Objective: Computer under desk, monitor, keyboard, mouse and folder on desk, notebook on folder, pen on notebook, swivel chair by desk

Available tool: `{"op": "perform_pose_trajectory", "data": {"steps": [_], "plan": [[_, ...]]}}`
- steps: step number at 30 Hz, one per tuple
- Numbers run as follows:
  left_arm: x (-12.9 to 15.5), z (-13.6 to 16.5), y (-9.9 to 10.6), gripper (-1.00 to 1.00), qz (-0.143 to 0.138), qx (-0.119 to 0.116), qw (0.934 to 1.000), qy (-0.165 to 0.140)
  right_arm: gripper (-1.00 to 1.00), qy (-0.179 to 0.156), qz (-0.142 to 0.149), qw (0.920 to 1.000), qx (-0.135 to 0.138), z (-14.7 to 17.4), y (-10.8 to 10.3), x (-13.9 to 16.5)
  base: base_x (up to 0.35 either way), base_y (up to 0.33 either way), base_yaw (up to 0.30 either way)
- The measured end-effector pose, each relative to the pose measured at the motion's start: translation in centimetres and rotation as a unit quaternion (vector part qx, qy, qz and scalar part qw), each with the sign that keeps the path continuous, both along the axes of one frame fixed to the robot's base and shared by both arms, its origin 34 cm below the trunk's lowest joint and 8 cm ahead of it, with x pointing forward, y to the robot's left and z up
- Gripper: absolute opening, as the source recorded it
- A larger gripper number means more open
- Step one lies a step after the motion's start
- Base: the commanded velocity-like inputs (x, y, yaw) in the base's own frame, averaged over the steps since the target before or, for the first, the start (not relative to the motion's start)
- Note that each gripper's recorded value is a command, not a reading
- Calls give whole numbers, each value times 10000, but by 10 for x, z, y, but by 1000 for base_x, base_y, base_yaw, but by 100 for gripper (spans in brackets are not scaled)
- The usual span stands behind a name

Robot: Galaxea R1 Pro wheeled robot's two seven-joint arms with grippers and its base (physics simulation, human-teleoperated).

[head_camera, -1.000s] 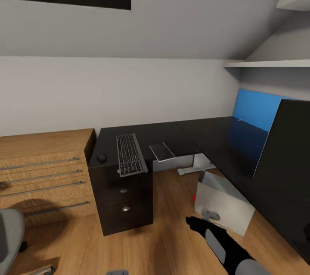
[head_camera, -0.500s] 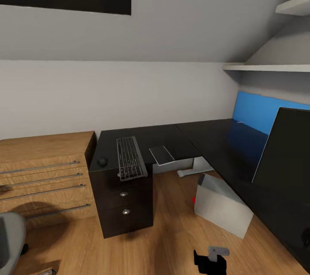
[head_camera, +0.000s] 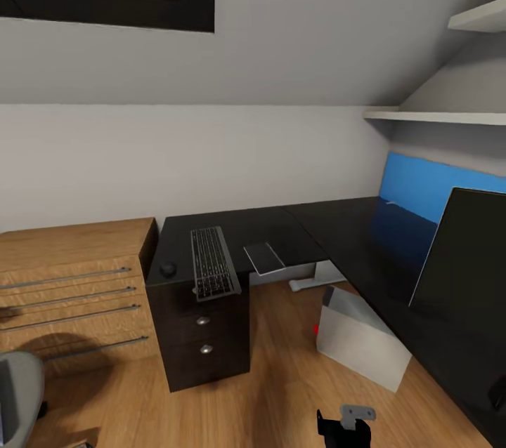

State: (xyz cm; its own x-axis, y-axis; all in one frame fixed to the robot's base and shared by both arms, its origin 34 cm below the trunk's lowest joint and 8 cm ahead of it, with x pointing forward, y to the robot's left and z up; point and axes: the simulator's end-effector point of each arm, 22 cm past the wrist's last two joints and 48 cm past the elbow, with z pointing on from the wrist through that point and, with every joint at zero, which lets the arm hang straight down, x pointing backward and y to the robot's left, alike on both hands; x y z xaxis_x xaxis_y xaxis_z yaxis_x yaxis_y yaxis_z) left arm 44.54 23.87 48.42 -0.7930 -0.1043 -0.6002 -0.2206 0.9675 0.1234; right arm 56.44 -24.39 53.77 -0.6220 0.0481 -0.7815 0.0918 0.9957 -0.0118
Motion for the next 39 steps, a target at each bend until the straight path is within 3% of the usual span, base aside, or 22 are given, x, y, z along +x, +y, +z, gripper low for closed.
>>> {"op": "perform_pose_trajectory", "data": {"steps": [4, 5, 8, 23, 39], "plan": [[1, 7, 0, 100, -3, 4, 10000, -2, 100, -68, -6, 10000, 10, 9, 2, 2, -52, -15, 97], [0, 9, -2, 100, -5, 1, 10000, 3, 100, -332, -10, 9994, 18, 20, 3, 9, -233, -72, 262], [1, 14, -2, 100, -1, -1, 10000, 8, 100, -363, -18, 9993, 20, 26, 3, 10, -272, -96, 269], [-1, 37, -2, 100, 13, 4, 10000, 59, 100, -326, 1, 9995, 19, 48, 5, 8, -316, -127, 254], [-2, 62, -2, 100, 16, -5, 10000, 81, 100, -268, 1, 9996, 18, 70, 5, 3, -326, -118, 32]]}}
